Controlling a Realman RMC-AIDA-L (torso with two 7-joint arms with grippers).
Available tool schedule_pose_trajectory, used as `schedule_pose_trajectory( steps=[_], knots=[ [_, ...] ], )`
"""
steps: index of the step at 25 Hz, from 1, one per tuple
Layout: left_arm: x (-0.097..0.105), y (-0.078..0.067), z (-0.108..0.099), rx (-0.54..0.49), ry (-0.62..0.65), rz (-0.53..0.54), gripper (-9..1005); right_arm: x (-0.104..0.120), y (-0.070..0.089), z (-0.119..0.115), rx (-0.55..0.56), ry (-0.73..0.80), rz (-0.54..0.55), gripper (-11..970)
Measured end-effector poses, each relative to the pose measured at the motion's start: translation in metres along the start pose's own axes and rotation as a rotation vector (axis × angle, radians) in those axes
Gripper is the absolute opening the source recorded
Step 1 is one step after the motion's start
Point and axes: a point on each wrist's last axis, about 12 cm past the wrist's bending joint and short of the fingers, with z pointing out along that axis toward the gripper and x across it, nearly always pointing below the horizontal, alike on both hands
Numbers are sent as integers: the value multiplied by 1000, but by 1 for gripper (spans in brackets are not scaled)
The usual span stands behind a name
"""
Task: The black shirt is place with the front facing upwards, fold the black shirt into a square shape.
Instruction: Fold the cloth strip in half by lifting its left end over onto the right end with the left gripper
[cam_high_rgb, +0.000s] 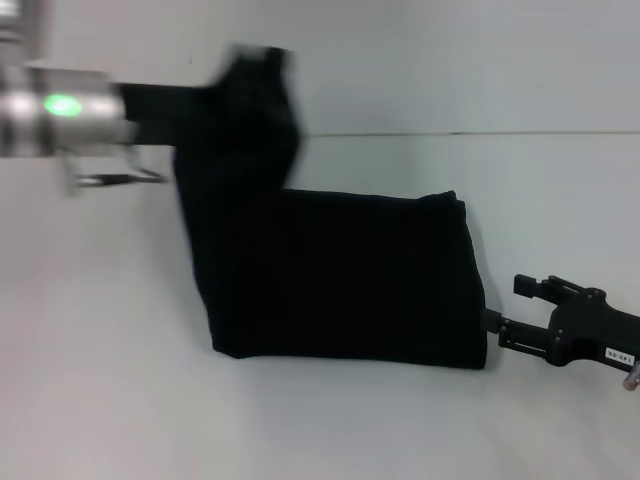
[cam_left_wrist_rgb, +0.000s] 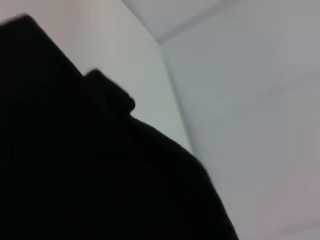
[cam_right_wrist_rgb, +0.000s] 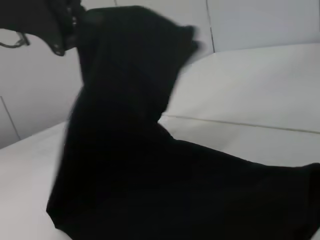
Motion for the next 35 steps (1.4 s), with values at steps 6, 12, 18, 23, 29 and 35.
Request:
schedule_pose_trajectory(
  steps=[6,12,18,23,29,35],
  knots=[
    [55,-7,82,33,117,19,29,4,2,0,-7,2,20,850],
    [112,13,124,67,128,-64,29,8,3,1,1,9,36,850],
    [110,9,127,82,126,-47,30,4,-5,12,66,29,27,850],
    [108,7,127,87,128,-37,30,-8,-12,32,117,39,14,849],
    [110,6,126,103,143,-8,29,-33,-19,65,162,52,-17,849],
    [117,8,124,123,154,21,30,-53,-23,92,220,66,-31,849]
  ],
)
